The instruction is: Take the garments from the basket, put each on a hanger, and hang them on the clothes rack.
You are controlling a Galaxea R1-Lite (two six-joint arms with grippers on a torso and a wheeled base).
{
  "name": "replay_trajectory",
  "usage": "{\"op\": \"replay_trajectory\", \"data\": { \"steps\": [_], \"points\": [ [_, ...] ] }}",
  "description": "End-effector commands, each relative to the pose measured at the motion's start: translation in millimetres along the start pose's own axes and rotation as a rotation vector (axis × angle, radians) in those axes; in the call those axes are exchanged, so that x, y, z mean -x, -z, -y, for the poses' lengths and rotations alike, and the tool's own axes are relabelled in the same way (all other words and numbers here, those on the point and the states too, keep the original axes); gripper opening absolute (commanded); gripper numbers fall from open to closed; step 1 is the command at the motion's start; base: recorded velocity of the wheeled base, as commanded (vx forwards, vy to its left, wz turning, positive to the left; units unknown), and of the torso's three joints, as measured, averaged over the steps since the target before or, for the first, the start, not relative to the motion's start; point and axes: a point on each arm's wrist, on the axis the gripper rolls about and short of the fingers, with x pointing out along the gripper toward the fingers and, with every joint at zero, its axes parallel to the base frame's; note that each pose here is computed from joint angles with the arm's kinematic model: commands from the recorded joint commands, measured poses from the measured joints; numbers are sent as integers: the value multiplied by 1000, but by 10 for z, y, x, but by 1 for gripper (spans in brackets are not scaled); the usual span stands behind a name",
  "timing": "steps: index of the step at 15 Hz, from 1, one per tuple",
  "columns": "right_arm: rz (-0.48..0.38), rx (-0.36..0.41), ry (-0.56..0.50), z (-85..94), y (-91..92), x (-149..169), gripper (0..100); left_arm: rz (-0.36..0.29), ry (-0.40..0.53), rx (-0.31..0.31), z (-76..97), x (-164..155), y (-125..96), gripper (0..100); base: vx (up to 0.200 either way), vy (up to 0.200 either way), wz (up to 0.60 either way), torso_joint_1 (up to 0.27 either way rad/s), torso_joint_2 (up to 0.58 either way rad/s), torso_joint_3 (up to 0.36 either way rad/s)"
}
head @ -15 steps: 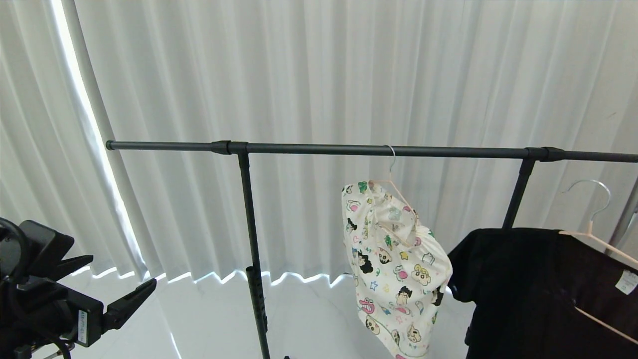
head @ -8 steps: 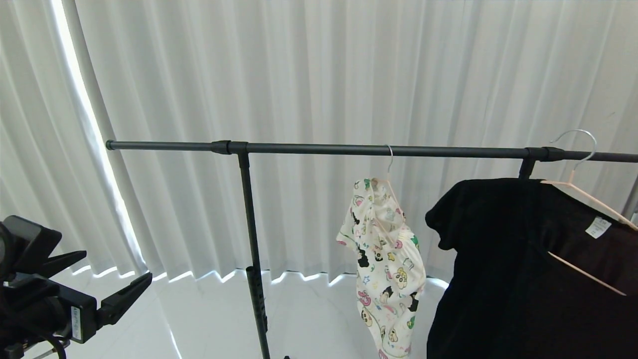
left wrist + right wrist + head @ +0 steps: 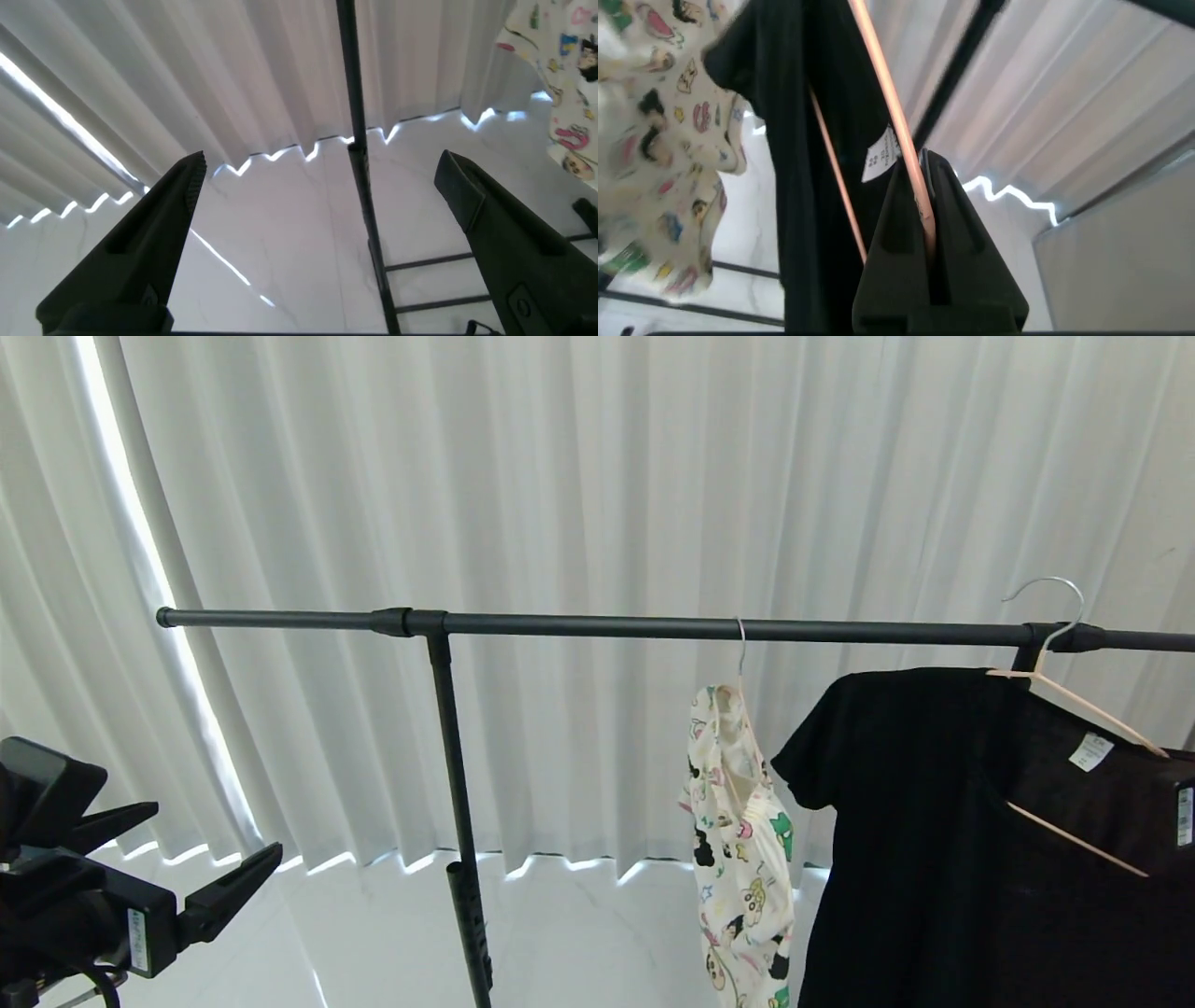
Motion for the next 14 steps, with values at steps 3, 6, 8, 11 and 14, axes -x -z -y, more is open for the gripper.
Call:
{"op": "replay_trajectory", "data": {
  "steps": [3, 6, 8, 11, 14],
  "points": [
    [-11, -2, -1, 19, 27, -129, 0, 1, -1, -3, -1, 0, -1, 100, 200, 0, 0, 7, 5, -1],
    [-23, -3, -5, 31, 55, -248, 0, 7, 0, -1, 4, 15, -3, 100, 0, 0, 0, 0, 0, 0],
    [-49, -7, -6, 39, 86, -345, 0, 9, 1, -1, 5, 14, -8, 100, 0, 0, 0, 0, 0, 0],
    [-99, -8, 27, 38, 142, -452, 0, 15, -1, -4, 4, 23, -16, 100, 0, 0, 0, 0, 0, 0],
    [-126, 4, 24, -31, 154, -545, 0, 18, -1, -13, 7, 32, -15, 100, 0, 0, 0, 0, 0, 0]
  ]
}}
